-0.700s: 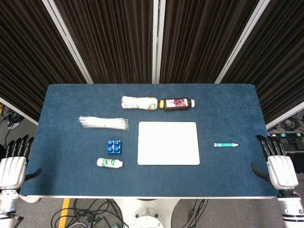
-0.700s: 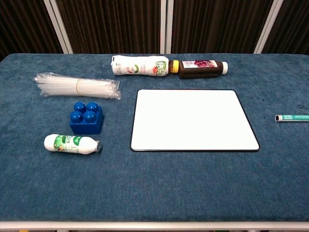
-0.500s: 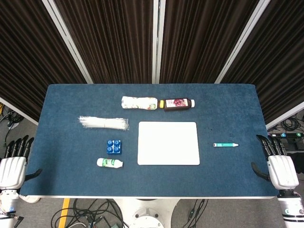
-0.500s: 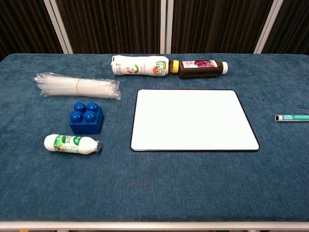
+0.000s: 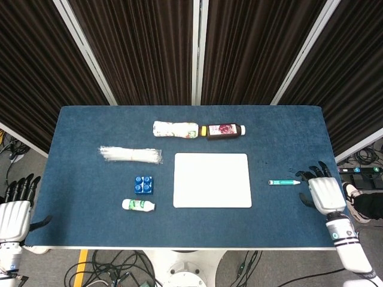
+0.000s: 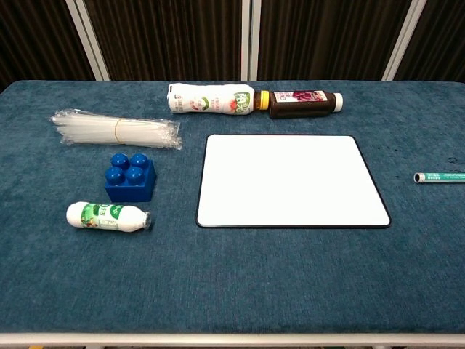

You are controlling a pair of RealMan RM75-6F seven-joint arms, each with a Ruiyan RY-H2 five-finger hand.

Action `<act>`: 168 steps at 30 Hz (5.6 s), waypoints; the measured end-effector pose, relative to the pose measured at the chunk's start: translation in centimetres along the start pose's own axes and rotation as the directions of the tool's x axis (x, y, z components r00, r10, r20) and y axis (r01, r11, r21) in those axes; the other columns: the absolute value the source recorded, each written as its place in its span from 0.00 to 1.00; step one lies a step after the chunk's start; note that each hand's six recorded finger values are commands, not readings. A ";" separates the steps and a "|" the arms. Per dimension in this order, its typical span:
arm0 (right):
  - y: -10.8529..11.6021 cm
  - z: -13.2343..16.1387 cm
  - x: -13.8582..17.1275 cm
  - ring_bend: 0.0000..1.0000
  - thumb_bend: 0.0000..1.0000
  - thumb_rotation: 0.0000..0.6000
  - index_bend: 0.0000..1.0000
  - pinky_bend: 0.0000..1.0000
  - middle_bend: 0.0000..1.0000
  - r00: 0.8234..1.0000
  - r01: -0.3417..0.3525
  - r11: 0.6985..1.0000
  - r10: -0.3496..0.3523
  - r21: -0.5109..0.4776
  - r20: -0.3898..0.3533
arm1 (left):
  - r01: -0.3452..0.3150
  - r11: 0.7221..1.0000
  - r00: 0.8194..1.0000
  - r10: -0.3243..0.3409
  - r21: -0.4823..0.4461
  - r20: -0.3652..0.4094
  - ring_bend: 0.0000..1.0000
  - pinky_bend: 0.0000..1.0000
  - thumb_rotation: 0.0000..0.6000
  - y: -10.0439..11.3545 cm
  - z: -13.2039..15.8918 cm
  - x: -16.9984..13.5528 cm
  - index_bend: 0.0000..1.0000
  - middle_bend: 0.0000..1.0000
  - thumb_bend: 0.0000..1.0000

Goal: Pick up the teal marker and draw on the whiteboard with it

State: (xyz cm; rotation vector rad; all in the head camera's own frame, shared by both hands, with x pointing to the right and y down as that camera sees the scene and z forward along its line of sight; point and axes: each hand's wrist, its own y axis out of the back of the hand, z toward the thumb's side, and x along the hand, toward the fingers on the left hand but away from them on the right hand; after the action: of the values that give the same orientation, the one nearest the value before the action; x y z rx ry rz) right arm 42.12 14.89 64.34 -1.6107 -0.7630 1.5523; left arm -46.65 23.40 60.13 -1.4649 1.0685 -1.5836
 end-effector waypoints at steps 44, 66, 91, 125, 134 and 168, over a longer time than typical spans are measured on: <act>-5.4 7.2 -7.8 0.34 0.42 1.00 0.63 0.12 0.59 0.986 -0.088 0.996 0.087 0.000 -0.141 | 0.006 1.000 1.000 -0.007 -0.010 -0.021 0.00 0.00 1.00 -0.3 -1.1 -0.6 0.01 0.00 0.00; -3.1 25.7 -11.1 0.33 0.42 1.00 0.63 0.15 0.57 0.924 -0.308 0.526 -0.032 -0.793 -0.380 | 0.007 0.999 1.000 -0.007 -0.039 -0.011 0.00 0.00 1.00 -0.2 -1.2 -1.0 0.01 0.00 0.00; -7.0 26.8 -11.8 0.33 0.47 1.00 0.63 0.15 0.56 0.934 -0.303 0.492 -0.019 -0.816 -0.358 | 0.020 0.999 1.000 -0.020 -0.042 -0.018 0.00 0.00 1.00 -0.5 -1.8 -1.5 0.01 0.00 0.00; -6.0 22.8 -9.1 0.33 0.52 1.00 0.63 0.15 0.57 0.946 -0.261 0.538 -0.022 -0.802 -0.323 | 0.009 0.998 1.000 -0.009 -0.055 0.001 0.00 0.00 1.00 -0.6 -1.5 -1.4 0.01 0.00 0.00; -2.5 19.8 -7.4 0.33 0.52 1.00 0.63 0.15 0.57 0.940 -0.208 0.554 -0.113 -0.806 -0.321 | 0.004 0.999 1.000 -0.004 -0.054 0.014 0.00 0.00 1.00 -0.4 -1.1 -1.2 0.01 0.00 0.00; -5.0 7.8 -7.8 0.17 0.49 1.00 0.47 0.03 0.43 0.978 -0.012 0.940 0.082 0.340 -0.192 | 0.042 0.997 0.999 -0.041 -0.060 0.011 0.00 0.00 1.00 -1.1 -1.0 -1.1 0.01 0.00 0.00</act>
State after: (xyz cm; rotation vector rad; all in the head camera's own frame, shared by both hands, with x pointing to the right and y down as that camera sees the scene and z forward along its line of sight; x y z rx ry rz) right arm 34.14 11.91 73.00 -1.5077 -0.3268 1.4325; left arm -47.47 24.92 60.64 -1.5425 1.0957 -1.5843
